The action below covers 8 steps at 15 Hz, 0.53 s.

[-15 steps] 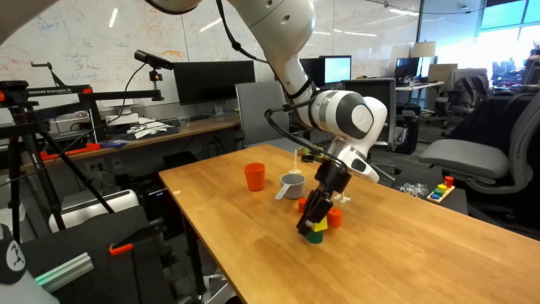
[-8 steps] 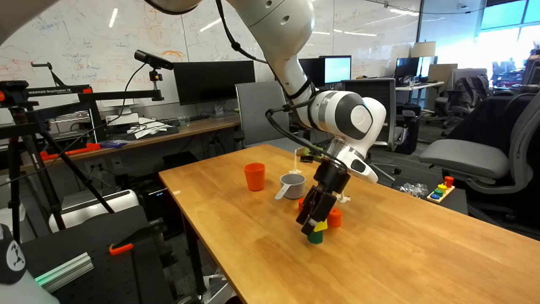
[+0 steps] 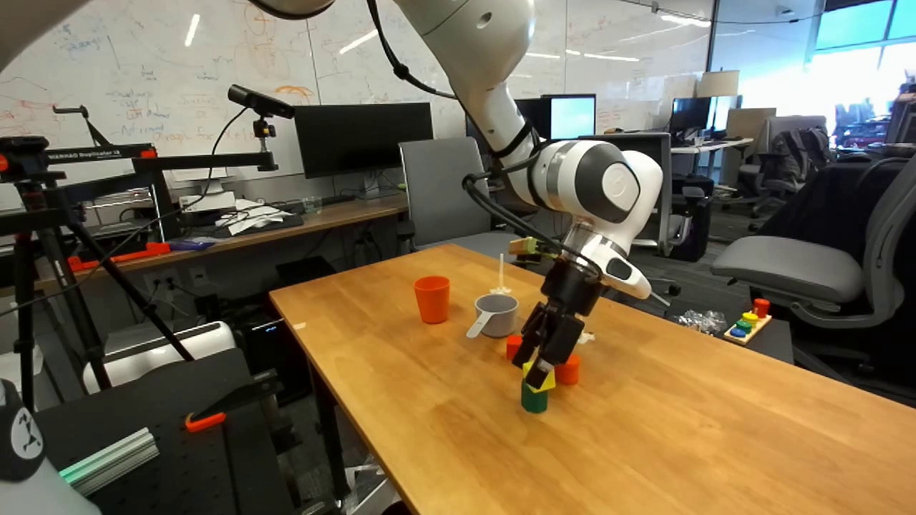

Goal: Remove the orange cup from the grey cup, then put the green, yellow, and orange blocks inside the grey cup

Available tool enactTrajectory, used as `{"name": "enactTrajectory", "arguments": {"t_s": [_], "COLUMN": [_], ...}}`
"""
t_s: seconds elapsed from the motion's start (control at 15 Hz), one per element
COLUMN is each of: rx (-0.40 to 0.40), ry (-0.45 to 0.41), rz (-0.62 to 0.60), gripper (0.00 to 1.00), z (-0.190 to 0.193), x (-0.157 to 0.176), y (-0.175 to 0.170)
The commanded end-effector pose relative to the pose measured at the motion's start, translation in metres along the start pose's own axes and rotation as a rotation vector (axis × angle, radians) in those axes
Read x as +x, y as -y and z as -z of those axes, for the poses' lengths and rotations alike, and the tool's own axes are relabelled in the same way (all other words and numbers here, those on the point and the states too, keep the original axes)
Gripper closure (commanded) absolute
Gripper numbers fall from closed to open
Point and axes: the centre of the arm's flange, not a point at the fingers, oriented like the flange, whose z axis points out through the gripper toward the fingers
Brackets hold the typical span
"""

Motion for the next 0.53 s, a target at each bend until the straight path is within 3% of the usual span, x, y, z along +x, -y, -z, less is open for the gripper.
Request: {"name": "enactTrajectory", "arguments": {"t_s": [0.0,0.13,0.2,0.27,0.47], "rx": [-0.002,-0.003,-0.003,-0.006,0.006], "ry": [-0.006,-0.004,-0.007,-0.006,0.0], "rz": [0.005,0.006,0.005,0.008,0.013], "gripper": [0.0,0.0,0.07,0.27,0.37], "z": [0.019,0.018,0.016,0.014,0.012], "x": [0.0,0.005,0.007,0.009,0.012], "y": [-0.012,-0.016,-0.018,-0.02,-0.026]}}
